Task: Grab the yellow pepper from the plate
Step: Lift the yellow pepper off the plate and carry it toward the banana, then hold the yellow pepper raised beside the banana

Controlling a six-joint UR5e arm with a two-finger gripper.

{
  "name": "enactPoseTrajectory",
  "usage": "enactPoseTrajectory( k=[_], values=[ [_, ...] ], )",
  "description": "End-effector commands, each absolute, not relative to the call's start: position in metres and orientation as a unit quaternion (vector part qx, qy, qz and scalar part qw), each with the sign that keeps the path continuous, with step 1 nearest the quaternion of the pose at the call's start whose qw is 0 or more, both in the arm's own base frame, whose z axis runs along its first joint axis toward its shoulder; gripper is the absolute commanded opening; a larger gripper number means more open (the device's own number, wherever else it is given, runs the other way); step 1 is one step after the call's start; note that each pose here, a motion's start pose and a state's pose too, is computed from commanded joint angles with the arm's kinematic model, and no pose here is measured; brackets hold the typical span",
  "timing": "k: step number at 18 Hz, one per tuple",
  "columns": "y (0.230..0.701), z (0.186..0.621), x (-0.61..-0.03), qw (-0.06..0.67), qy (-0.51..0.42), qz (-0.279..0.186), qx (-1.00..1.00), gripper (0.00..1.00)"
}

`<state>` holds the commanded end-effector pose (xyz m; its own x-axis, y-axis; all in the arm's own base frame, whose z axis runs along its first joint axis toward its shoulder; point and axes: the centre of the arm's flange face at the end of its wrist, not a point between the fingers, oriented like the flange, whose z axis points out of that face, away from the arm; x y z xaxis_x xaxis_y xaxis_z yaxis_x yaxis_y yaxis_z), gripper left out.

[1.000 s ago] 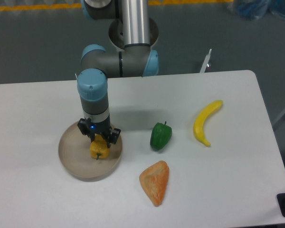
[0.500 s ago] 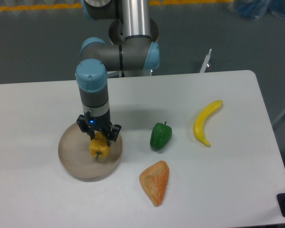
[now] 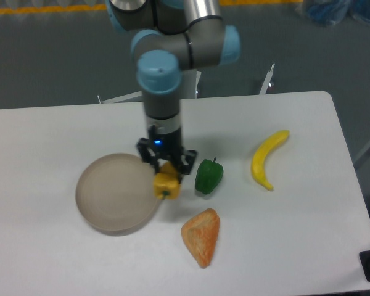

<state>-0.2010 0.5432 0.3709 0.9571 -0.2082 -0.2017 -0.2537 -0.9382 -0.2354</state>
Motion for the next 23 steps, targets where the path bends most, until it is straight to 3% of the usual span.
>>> enactPoseTrajectory(
  k=[6, 23],
  values=[
    [0.528, 0.384, -0.267, 0.13, 0.129, 0.111, -0.977, 0.4],
    [0.528, 0.384, -0.269, 0.127, 0.137, 0.117, -0.975, 0.4]
  ],
)
